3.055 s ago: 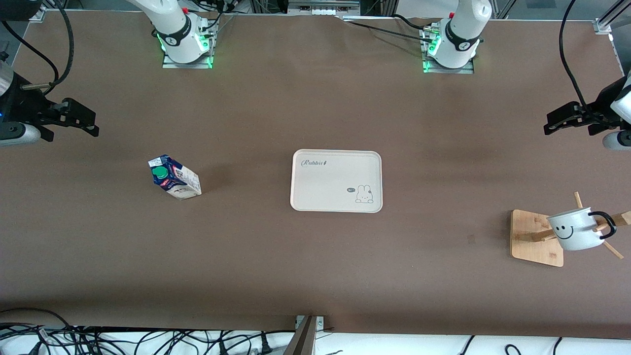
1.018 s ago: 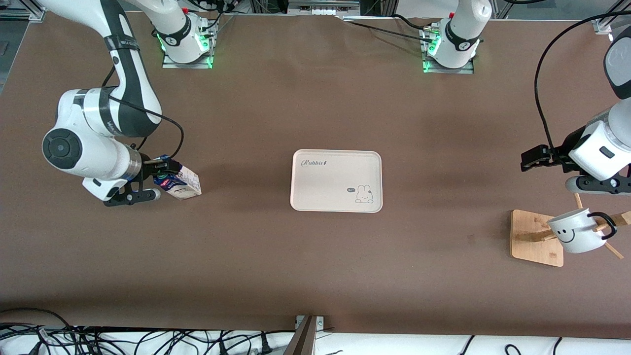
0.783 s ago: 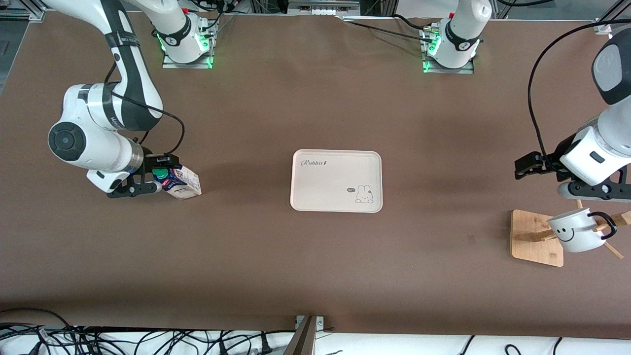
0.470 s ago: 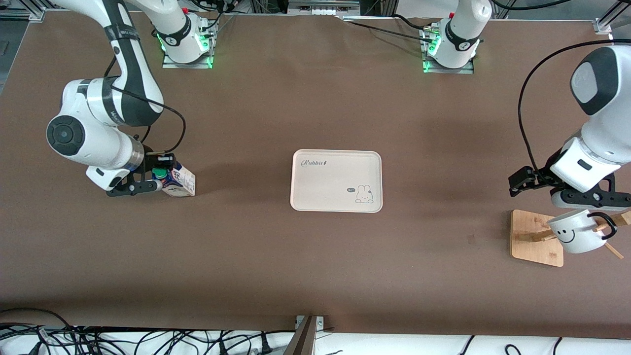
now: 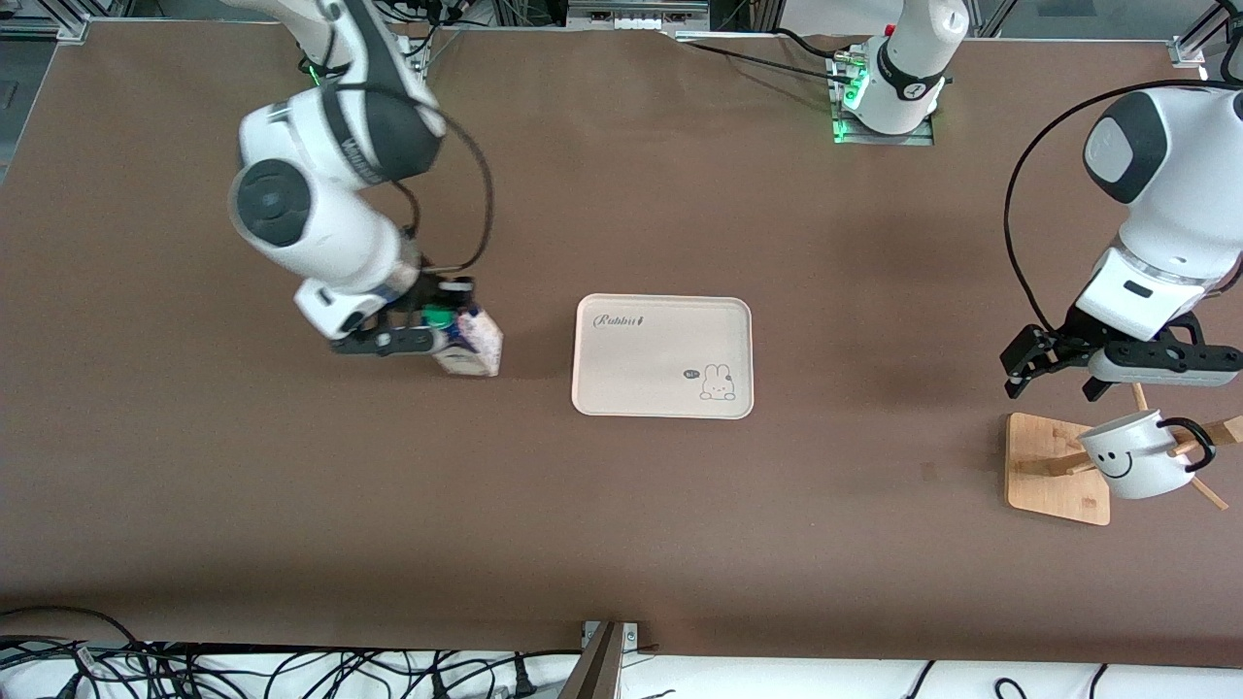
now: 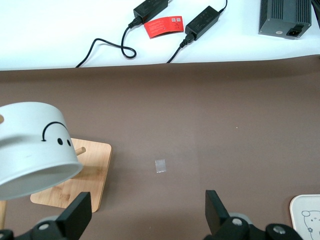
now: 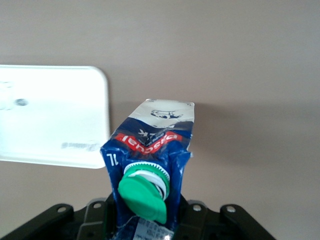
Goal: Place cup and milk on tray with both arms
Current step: 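Carry the milk carton onto the tray with the right gripper, then lower the carton onto the tray and open the right gripper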
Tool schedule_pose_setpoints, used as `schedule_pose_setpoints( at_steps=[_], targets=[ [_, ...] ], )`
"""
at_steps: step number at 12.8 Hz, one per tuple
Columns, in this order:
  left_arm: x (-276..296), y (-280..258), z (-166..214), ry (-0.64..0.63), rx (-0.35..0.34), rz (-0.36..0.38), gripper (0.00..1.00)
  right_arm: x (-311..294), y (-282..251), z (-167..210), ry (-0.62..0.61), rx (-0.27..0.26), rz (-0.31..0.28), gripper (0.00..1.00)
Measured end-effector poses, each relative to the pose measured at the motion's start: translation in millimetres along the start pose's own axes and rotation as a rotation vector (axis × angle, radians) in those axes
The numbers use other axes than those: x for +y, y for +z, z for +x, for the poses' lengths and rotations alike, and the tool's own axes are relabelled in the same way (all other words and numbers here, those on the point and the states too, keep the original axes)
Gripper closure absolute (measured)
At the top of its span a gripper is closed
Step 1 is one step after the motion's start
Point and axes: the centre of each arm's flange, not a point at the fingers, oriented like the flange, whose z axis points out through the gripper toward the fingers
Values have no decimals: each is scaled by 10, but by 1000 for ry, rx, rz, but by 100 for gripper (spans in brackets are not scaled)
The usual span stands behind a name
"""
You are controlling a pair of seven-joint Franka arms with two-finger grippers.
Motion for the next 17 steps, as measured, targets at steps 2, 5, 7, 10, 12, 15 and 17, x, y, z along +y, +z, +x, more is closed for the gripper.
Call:
schedule_pose_setpoints(
  at_steps=[2, 5, 7, 10, 12, 15, 17],
  targets=[
    [-4, -54, -57, -2, 21, -2, 0, -625, 198, -195, 20, -9, 4, 63],
    [-20, -42, -118, -6, 126, 0, 0, -1228, 554, -363, 21, 23, -1, 63],
    [-48, 92, -265, -12, 206, 6, 0, -1335, 748, -347, 22, 46, -1, 63],
    [-161, 185, -512, -32, 256, 16, 0, -1369, 907, -285, 22, 71, 3, 63],
    [-259, 118, -633, -51, 268, 20, 0, -1396, 930, -268, 19, 89, 11, 63],
    [-429, 92, -823, -81, 312, 35, 0, -1427, 973, -276, 15, 95, 12, 63],
    [-428, 176, -969, -82, 330, 38, 0, -1442, 1036, -285, 12, 90, 6, 63]
  ],
)
